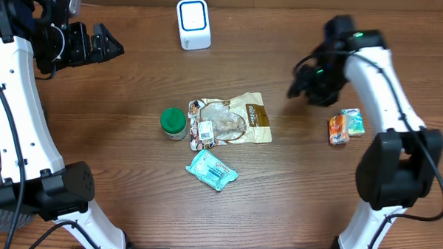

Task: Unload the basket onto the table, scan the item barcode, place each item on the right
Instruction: 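Release the orange pack and move the right gripper to the teal wipes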

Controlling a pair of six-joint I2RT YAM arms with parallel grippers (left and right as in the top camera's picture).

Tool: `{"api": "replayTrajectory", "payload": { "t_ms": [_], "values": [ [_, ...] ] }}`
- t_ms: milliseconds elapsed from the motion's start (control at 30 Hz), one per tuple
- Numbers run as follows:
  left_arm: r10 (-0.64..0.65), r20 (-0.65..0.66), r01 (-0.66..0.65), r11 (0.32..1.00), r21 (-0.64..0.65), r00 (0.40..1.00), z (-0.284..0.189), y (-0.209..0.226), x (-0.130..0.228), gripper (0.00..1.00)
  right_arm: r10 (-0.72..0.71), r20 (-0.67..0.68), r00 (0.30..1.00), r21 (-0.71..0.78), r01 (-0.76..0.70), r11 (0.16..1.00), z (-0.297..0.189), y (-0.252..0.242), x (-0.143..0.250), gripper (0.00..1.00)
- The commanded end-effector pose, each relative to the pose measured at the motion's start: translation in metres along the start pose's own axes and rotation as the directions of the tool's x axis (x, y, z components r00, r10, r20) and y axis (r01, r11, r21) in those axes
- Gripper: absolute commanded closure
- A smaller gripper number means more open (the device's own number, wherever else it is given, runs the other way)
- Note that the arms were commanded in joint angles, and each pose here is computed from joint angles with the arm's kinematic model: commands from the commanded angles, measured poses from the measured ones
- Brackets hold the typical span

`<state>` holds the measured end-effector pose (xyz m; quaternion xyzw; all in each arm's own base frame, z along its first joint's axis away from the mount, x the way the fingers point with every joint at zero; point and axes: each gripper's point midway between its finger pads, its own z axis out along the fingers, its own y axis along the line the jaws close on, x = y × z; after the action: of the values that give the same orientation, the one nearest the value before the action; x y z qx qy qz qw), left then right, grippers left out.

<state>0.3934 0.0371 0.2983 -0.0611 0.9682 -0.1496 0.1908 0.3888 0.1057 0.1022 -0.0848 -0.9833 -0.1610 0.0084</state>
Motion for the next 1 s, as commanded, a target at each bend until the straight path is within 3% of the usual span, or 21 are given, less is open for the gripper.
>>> {"api": "replayTrajectory", "payload": {
  "t_ms": [0, 200, 333, 467, 733, 967],
  "values": [
    [0.031, 0.013, -0.031, 1.000, -0.005, 0.999, -0.005, -0.004, 0.000, 0.00, -0.087, -0.103, 0.991, -0.110, 0.076, 0.991, 0.025, 0.040, 0.036, 0.47],
    [0.031, 0.013, -0.031, 1.000, -0.005, 0.999, -0.005, -0.004, 0.000, 0.00, -0.209, -0.206, 0.956, -0.100, 0.191, 0.976, 0.058, 0.073, 0.087, 0.47],
    [0.031, 0.012, -0.031, 1.000, -0.005, 0.999, -0.005, -0.004, 0.000, 0.00, -0.294, -0.240, 0.925, -0.102, 0.277, 0.955, 0.069, 0.096, 0.115, 0.57],
    [0.031, 0.012, -0.031, 1.000, -0.005, 0.999, -0.005, -0.004, 0.000, 0.00, -0.378, -0.241, 0.894, -0.112, 0.361, 0.926, 0.081, 0.123, 0.139, 0.58],
    [0.031, 0.013, -0.031, 1.000, -0.005, 0.999, -0.005, -0.004, 0.000, 0.01, -0.402, -0.225, 0.888, -0.120, 0.384, 0.916, 0.114, 0.163, 0.183, 0.58],
    [0.031, 0.012, -0.031, 1.000, -0.005, 0.999, -0.005, -0.004, 0.000, 0.01, -0.417, -0.282, 0.864, -0.093, 0.408, 0.908, 0.128, 0.164, 0.222, 0.58]
  ]
}}
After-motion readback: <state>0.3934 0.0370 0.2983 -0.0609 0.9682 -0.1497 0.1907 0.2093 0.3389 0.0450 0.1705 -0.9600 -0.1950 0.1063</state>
